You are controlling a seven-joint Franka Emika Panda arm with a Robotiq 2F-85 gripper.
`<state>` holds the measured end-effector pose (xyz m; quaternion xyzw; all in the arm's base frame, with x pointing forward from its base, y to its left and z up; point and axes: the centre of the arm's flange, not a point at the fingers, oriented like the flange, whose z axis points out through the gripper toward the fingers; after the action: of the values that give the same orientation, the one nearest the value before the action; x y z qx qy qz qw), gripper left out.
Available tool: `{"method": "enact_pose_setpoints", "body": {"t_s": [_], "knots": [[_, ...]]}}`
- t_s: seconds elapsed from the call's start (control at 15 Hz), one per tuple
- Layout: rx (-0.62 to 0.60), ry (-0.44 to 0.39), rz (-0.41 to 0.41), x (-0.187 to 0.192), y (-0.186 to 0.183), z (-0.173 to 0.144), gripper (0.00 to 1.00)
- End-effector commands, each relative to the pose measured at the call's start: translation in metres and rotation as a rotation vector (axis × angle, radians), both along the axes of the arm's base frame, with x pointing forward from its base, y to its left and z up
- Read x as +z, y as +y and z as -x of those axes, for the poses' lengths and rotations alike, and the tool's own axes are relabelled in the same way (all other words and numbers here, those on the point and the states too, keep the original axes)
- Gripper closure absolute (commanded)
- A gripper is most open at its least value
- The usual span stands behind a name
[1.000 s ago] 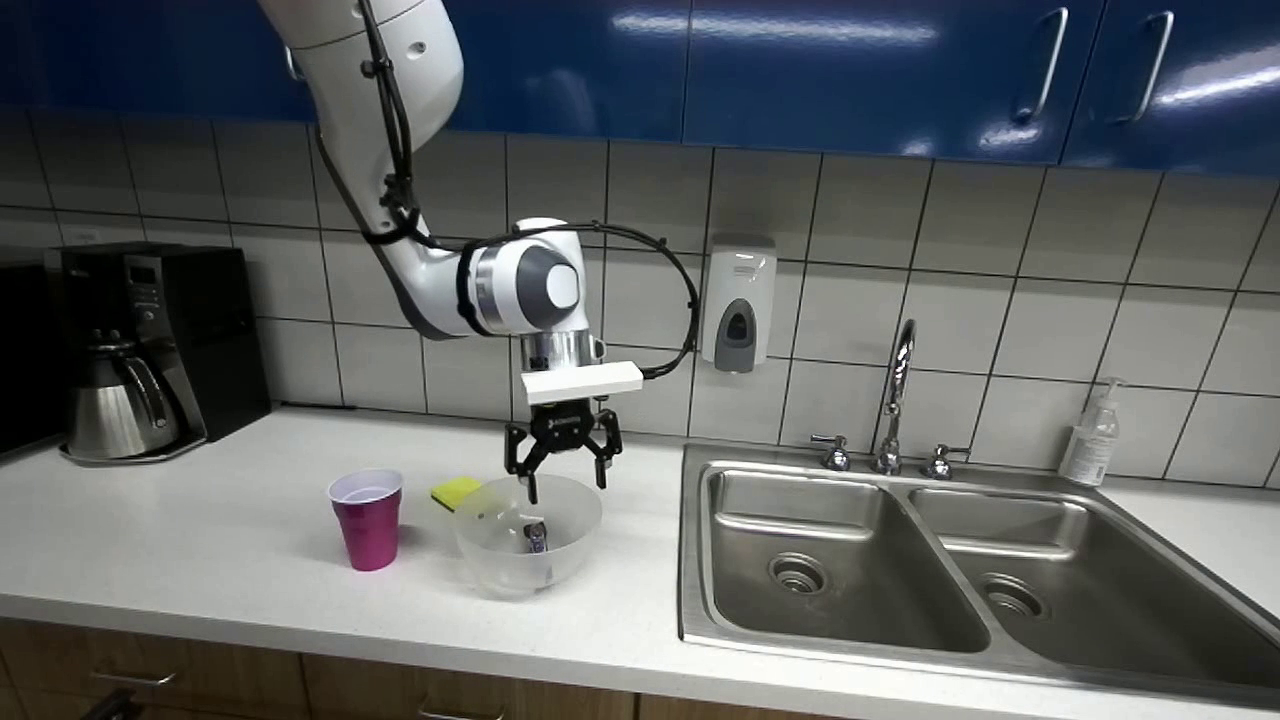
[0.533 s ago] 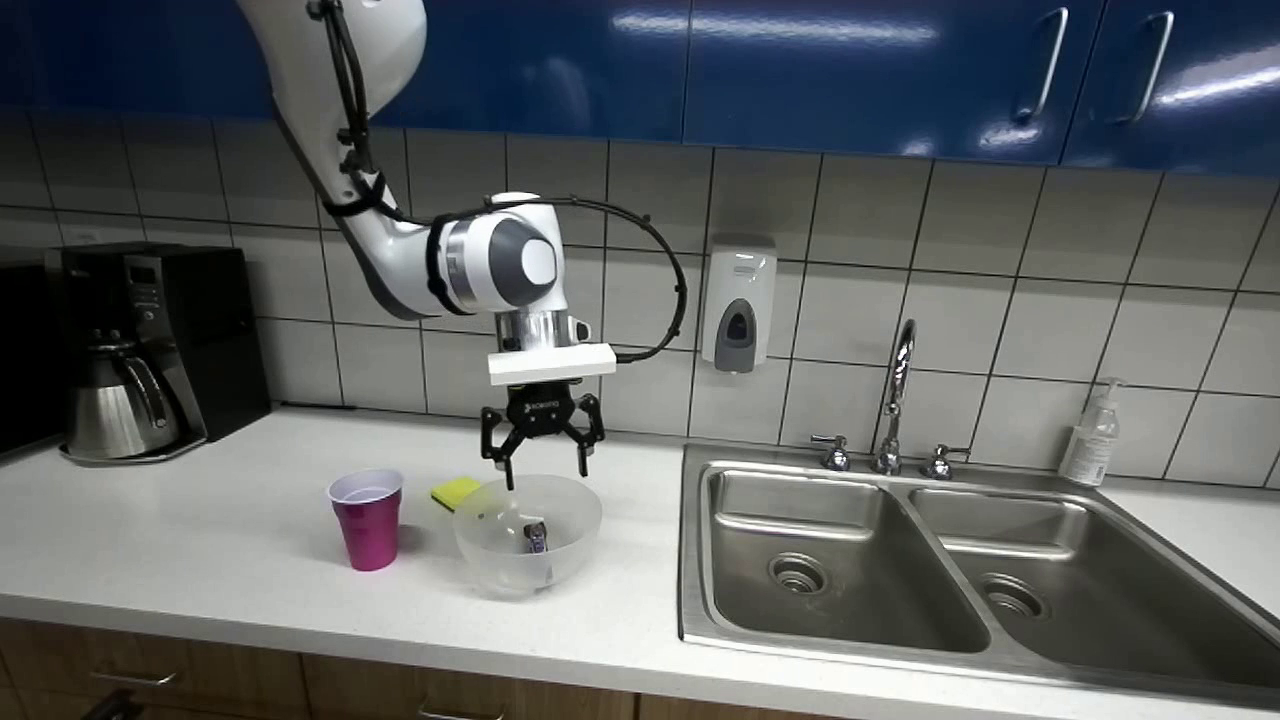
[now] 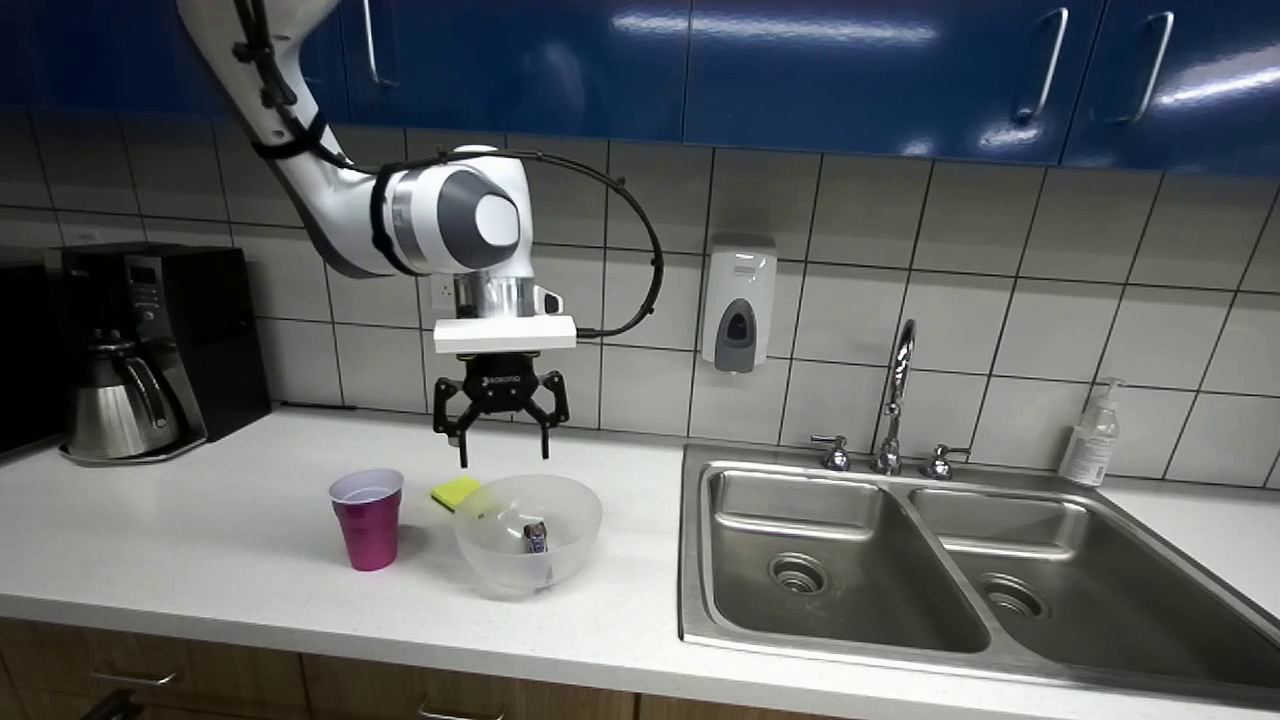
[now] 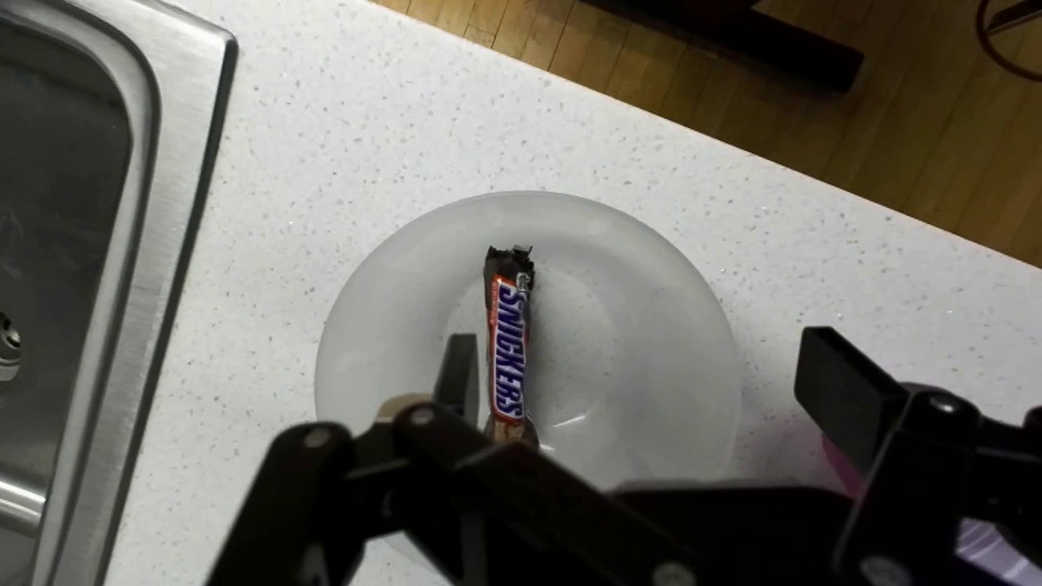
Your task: Put the chocolate bar inside the plastic bowl
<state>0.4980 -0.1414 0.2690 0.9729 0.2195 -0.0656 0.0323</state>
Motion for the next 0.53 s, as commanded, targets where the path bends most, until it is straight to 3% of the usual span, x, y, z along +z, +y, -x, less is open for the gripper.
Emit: {"method": "enact_pose_setpoints", "body": {"t_s": [0.0,0.33,0.4,0.47], "knots": [[0.000,-0.006,-0.005,0.031,0.025,0.033,0.00],[0.053,0.045,0.031,0.042,0.067,0.049,0.00],[0.056,0.029,0.006,0.027,0.047,0.035,0.00],[0.061,0.029,0.007,0.029,0.052,0.036,0.00]]}}
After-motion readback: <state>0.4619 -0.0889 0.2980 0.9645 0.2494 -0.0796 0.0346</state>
